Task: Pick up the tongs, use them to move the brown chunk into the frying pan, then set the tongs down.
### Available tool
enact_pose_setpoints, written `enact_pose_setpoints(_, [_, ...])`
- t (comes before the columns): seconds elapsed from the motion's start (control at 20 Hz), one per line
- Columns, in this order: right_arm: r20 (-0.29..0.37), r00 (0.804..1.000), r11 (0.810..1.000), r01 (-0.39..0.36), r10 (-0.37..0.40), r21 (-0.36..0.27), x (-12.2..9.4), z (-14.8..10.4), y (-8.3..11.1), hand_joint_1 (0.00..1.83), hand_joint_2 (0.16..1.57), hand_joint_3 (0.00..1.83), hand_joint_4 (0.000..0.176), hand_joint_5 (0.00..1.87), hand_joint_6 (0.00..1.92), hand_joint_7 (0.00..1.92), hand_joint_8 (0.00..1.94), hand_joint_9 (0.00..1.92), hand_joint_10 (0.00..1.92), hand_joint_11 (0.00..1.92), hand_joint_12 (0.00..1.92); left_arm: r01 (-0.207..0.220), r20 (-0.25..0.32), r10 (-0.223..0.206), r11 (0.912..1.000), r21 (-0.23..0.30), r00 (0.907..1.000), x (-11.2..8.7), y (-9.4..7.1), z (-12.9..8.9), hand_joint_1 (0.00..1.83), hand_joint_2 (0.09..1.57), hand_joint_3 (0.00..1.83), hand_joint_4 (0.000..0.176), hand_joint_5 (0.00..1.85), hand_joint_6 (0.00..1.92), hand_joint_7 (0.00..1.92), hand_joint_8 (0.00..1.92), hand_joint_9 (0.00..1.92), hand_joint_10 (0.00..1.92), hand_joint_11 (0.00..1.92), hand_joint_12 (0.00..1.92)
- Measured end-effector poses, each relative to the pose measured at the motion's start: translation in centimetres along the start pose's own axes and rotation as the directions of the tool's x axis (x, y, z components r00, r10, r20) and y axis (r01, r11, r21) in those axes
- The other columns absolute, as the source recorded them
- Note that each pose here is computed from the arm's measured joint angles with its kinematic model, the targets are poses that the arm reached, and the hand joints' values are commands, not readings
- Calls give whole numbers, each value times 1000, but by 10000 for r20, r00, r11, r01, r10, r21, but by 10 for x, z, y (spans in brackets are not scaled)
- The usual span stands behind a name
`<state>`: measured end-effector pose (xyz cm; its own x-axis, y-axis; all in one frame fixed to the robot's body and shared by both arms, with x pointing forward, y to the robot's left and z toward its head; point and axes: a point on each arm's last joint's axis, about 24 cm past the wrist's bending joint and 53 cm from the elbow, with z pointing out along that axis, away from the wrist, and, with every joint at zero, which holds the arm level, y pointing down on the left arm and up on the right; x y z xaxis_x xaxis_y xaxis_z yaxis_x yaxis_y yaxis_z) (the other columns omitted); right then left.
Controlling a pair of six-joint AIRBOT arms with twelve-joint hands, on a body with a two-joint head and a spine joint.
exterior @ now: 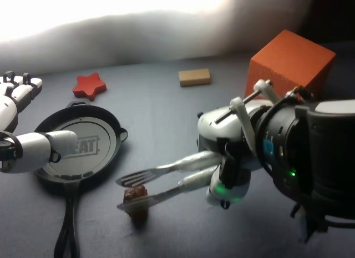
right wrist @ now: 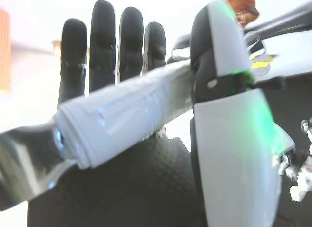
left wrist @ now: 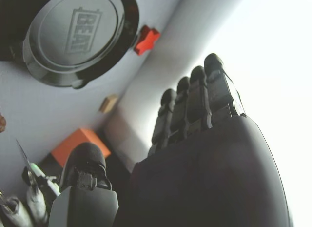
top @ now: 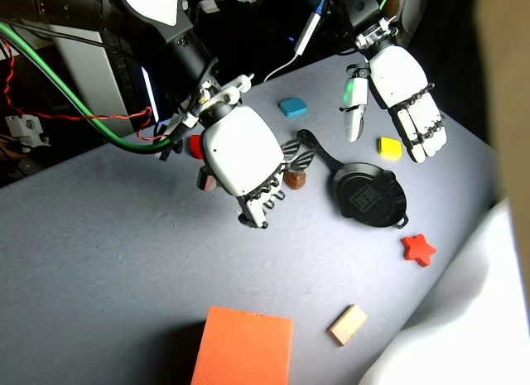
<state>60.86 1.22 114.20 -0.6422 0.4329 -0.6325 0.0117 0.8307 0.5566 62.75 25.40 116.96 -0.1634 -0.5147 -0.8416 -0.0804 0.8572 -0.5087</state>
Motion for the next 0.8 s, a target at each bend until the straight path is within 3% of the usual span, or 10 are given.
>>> enact_pose_setpoints(0.25, [64,10000,10000,10,-10,2,-2,7,1,1084,1146,0,0,822,0,897,0,872,0,351,1216,13,-34,-13,10000,14,10000,1,-1,0,0,1185,0,21,0,0,0,0,0,0,4,2])
enact_pose_setpoints(0.4, [118,9999,10000,-59,58,56,-5,9,-1,1081,1145,0,0,789,1,865,0,851,2,314,1229,8,-43,-8,10000,23,10000,1,-1,0,0,1193,4,11,0,0,0,0,0,0,4,2])
enact_pose_setpoints(0.8, [87,9999,9999,77,-77,77,-1,11,-3,1053,1139,0,0,732,0,808,0,797,0,262,1216,19,-89,-18,10000,45,10000,3,-2,-1,0,1192,3,15,0,0,0,0,0,0,13,9])
